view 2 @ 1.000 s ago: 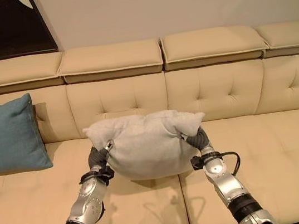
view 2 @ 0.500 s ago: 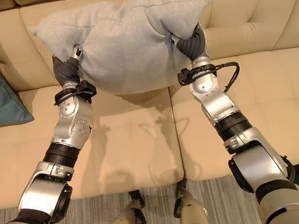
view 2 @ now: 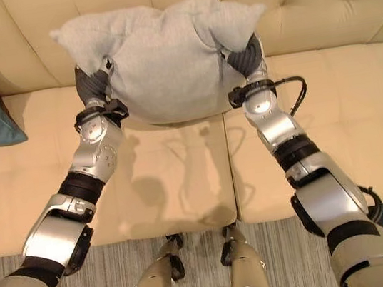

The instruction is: Pick up all the scattered cushions and arrange them neatly on the sofa.

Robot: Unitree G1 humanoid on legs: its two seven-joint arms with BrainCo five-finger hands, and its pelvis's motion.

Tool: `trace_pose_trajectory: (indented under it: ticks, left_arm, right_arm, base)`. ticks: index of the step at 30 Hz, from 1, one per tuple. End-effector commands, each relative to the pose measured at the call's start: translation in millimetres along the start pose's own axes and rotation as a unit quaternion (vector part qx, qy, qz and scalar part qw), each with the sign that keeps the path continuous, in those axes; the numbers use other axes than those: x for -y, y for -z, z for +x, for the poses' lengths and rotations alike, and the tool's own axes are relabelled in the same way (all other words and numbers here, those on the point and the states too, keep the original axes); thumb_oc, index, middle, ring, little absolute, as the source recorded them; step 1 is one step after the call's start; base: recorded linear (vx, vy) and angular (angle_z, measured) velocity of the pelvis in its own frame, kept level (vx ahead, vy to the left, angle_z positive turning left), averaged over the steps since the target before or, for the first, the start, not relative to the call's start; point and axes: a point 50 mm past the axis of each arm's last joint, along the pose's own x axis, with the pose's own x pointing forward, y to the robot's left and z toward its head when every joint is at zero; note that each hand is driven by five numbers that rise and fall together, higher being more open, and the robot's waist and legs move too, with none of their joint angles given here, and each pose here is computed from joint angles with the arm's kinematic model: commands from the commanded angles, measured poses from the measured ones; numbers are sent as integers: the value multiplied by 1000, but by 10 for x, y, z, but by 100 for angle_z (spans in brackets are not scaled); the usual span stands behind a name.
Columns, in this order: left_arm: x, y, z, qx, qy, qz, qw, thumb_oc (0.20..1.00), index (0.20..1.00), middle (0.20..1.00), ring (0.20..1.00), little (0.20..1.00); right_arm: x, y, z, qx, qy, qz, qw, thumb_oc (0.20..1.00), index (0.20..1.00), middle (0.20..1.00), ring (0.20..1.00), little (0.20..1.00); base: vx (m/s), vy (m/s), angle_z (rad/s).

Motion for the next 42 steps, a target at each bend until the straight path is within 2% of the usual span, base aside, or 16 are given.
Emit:
trace_pose_trajectory:
  ticks: [1,2,3,4,5,10,11,17,18,22,30,33,38,39,41,42]
  left_arm:
    - [594,-374,85,68,112,13,991,200,200,200,200,200]
    - [585,-389,110,68,110,25,991,200,200,200,200,200]
    - [546,-386,170,61,105,75,990,598,598,598,598,598]
    - [542,-441,211,69,104,101,987,1000,1000,1000,1000,1000]
    - [531,-497,246,77,102,125,984,1000,1000,1000,1000,1000]
    - [450,-768,353,120,86,178,973,1000,1000,1000,1000,1000]
    - [243,-913,446,139,37,222,964,1000,1000,1000,1000,1000]
    - [32,-989,482,148,-20,226,962,1000,1000,1000,1000,1000]
    - [-205,-1107,511,157,-62,213,962,1000,1000,1000,1000,1000]
    - [-681,-1216,531,147,-103,231,956,1000,1000,1000,1000,1000]
    - [-1102,-1167,427,136,-117,253,951,1000,1000,1000,1000,1000]
    - [-1345,-876,163,121,-90,268,951,1000,1000,1000,1000,1000]
    - [-1733,-221,-466,34,-58,271,960,1000,1000,1000,1000,1000]
    - [-1733,-218,-470,34,-58,272,960,1000,1000,1000,1000,1000]
    - [-1929,281,-1008,-64,-39,255,964,1000,1000,1000,1000,1000]
    - [-2051,479,-1310,-116,-24,276,954,1000,1000,1000,1000,1000]
  right_arm:
    - [-157,-728,209,120,-34,24,992,200,200,200,200,200]
    - [-148,-738,233,119,-34,10,992,200,200,200,200,200]
    - [-128,-716,279,107,-29,-16,994,225,225,225,225,225]
    - [-95,-726,309,105,-21,-30,994,598,598,598,598,598]
    - [-55,-732,336,101,-10,-39,994,1000,1000,1000,1000,1000]
    - [96,-782,402,106,37,-88,990,1000,1000,1000,1000,1000]
    - [230,-747,440,95,76,-112,986,1000,1000,1000,1000,1000]
    - [362,-728,445,87,120,-88,985,1000,1000,1000,1000,1000]
    - [534,-701,450,86,146,-107,980,1000,1000,1000,1000,1000]
    - [772,-608,445,71,162,-94,980,1000,1000,1000,1000,1000]
    - [1025,-359,352,51,152,-125,979,1000,1000,1000,1000,1000]
    - [1087,-32,96,45,114,-150,981,1000,1000,1000,1000,1000]
    - [987,627,-528,-18,19,-99,995,1000,1000,1000,1000,1000]
    - [987,630,-532,-19,19,-99,995,1000,1000,1000,1000,1000]
    - [942,1065,-1042,-90,-26,-72,993,1000,1000,1000,1000,1000]
    - [933,1274,-1349,-133,-46,-51,989,1000,1000,1000,1000,1000]
  base:
    - [0,0,0]
    - [0,0,0]
    - [-23,-3,-5]
    - [-14,1,-6]
    - [0,0,0]
    - [6,-4,0]
    - [34,-17,-1]
    - [37,-25,1]
    - [83,-35,5]
    - [72,-20,1]
    - [4,-2,0]
    - [12,2,0]
    - [41,18,1]
    - [67,1,5]
    - [116,-21,1]
    - [107,-27,7]
